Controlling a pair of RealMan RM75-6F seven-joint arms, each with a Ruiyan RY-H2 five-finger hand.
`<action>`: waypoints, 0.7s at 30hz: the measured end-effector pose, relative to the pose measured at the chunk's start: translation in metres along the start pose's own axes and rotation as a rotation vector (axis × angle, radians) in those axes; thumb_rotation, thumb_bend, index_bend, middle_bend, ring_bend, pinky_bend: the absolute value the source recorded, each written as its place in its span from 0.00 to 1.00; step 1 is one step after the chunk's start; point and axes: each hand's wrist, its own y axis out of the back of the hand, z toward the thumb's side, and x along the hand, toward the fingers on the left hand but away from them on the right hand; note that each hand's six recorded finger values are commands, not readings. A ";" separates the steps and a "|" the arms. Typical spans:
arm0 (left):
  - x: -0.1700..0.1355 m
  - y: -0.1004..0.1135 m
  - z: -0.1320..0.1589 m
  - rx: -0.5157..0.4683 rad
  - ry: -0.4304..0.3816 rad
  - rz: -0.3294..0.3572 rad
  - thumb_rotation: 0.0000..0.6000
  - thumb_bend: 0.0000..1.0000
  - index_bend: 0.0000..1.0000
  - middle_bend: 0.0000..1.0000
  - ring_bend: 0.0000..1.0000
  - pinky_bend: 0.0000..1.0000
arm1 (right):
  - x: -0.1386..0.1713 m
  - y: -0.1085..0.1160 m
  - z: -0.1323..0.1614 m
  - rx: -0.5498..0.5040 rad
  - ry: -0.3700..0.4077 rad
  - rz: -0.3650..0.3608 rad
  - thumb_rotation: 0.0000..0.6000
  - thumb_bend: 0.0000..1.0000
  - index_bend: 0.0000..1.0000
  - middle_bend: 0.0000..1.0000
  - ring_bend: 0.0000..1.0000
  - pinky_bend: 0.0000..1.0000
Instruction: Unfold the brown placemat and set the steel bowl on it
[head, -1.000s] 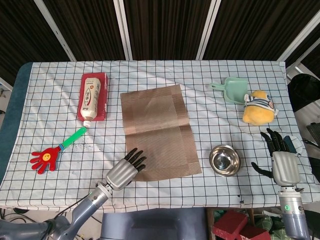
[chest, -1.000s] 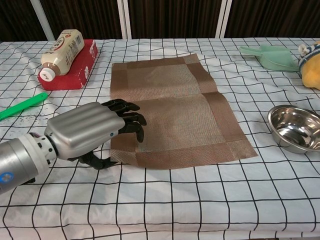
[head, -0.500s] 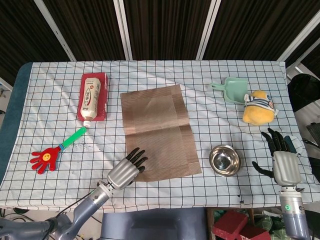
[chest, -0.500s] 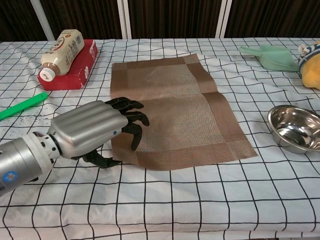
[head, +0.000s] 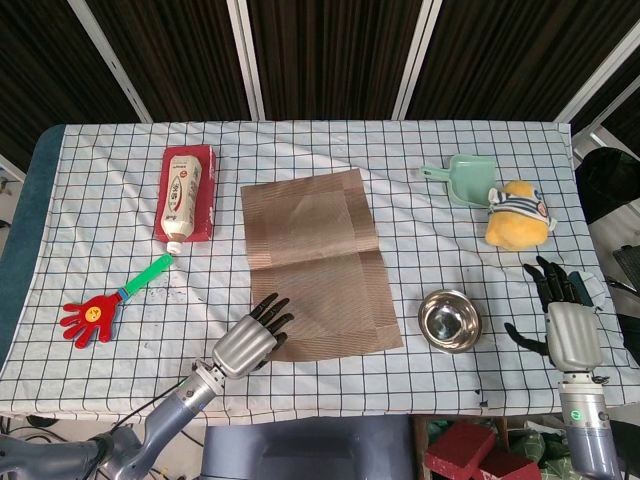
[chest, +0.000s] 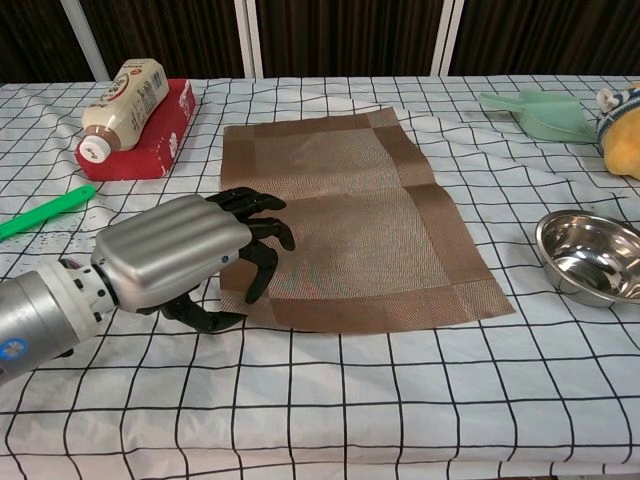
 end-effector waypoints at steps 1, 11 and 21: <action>0.000 0.000 0.000 -0.002 0.000 0.000 1.00 0.39 0.65 0.23 0.02 0.07 | 0.000 0.000 0.000 0.000 0.000 0.000 1.00 0.15 0.14 0.04 0.03 0.16; 0.008 0.014 0.000 -0.072 0.011 0.048 1.00 0.40 0.67 0.24 0.04 0.07 | -0.001 0.001 -0.002 -0.011 -0.011 -0.007 1.00 0.18 0.14 0.04 0.03 0.16; 0.013 0.034 0.017 -0.097 -0.042 0.077 1.00 0.40 0.67 0.24 0.04 0.07 | -0.003 0.001 -0.004 -0.005 -0.024 -0.012 1.00 0.18 0.14 0.04 0.03 0.16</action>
